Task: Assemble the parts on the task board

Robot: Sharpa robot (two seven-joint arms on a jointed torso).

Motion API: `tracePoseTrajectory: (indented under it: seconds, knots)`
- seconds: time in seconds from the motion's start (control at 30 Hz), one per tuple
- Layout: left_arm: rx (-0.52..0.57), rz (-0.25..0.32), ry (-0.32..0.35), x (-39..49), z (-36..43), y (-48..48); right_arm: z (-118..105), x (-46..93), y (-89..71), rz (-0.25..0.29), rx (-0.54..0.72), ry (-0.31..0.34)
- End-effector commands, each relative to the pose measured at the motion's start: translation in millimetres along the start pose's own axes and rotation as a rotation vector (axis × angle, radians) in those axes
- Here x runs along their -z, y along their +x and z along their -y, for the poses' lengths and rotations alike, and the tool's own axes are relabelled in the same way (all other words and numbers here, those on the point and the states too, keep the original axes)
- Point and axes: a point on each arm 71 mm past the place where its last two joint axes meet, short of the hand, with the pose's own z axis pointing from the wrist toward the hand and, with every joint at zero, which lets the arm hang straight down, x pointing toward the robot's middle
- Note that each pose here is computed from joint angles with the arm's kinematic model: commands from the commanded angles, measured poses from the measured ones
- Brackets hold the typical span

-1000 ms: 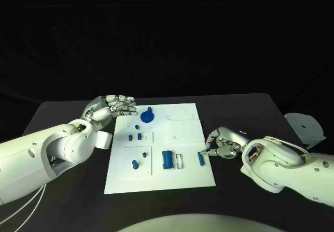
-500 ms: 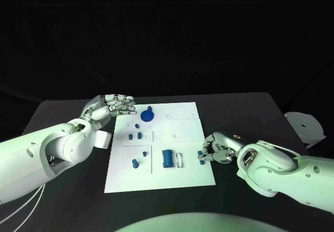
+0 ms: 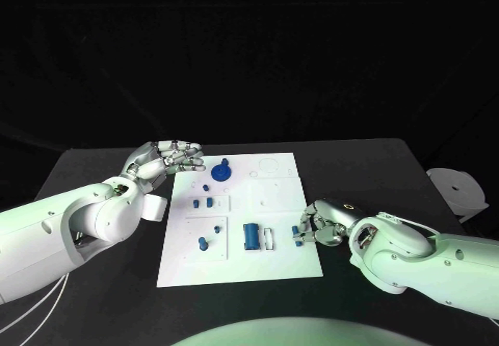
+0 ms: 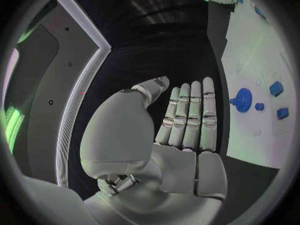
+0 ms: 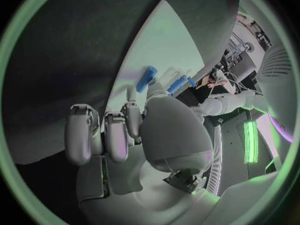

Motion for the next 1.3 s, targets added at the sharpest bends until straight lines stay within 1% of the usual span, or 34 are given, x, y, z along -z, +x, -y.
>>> tracePoseTrajectory:
  seconds: [0.03,0.7,0.9,1.3]
  knots:
    - [0.012,-0.014,0.005,0.1,0.4,1.9,2.8,-0.3,4.8,-0.029,0.051,0.012]
    - [0.012,-0.016,0.002,0.6,0.4,1.3,-3.6,-2.3,12.7,-0.051,0.1,-0.001]
    - [0.012,-0.015,0.0,0.8,0.3,0.8,-2.6,-1.4,12.2,-0.047,0.114,-0.003]
    - [0.011,-0.014,-0.002,0.7,0.0,0.4,-4.6,-0.9,10.9,-0.03,0.118,-0.035]
